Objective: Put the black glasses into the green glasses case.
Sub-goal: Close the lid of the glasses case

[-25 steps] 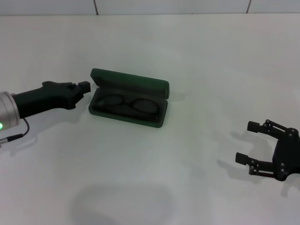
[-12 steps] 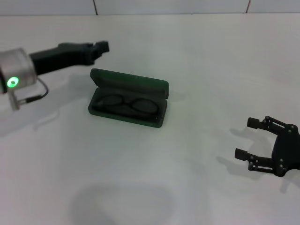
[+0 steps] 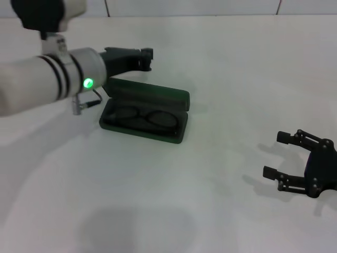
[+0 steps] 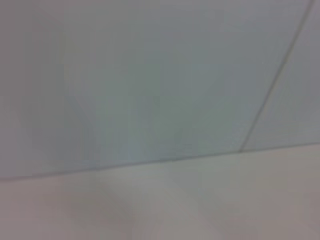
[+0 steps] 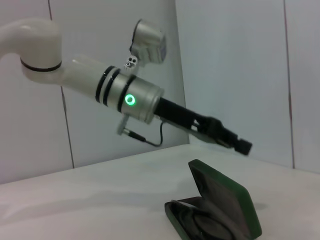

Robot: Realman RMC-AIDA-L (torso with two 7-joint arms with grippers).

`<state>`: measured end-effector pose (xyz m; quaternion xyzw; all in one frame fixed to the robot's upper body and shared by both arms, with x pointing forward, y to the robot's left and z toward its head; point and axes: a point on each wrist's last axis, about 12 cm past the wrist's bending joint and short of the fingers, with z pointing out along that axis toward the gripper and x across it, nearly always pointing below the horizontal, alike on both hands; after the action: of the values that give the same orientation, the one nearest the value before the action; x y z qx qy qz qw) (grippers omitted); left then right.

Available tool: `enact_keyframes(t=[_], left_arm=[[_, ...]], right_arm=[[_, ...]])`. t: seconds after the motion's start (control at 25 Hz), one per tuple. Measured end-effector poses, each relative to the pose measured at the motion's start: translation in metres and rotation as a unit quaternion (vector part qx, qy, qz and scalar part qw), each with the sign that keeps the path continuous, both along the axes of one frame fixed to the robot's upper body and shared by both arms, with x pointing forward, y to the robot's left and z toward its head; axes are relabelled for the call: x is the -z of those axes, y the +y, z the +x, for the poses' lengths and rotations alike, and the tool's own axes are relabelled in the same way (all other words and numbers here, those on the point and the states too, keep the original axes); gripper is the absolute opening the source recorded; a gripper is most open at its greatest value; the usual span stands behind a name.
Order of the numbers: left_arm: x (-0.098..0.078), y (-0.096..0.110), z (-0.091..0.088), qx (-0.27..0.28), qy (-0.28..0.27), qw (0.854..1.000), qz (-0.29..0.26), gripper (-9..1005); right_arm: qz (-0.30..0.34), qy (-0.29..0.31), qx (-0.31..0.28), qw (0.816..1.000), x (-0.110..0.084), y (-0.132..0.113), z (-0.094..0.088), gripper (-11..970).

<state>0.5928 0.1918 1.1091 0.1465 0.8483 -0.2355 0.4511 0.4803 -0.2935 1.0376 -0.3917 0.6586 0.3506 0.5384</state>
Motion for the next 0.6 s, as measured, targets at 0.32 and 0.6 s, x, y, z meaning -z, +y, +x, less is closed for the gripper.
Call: enact_keyframes(t=[0.32, 0.6], left_arm=[[0.013, -0.025, -0.01, -0.046, -0.055, 0.997, 0.019, 4], [0.025, -0.024, -0.013, -0.072, -0.072, 0.995, 0.021, 3]], right_arm=[[-0.001, -0.002, 0.0, 1.0, -0.001, -0.001, 0.001, 872], [-0.002, -0.002, 0.0, 1.0, -0.001, -0.001, 0.002, 872]])
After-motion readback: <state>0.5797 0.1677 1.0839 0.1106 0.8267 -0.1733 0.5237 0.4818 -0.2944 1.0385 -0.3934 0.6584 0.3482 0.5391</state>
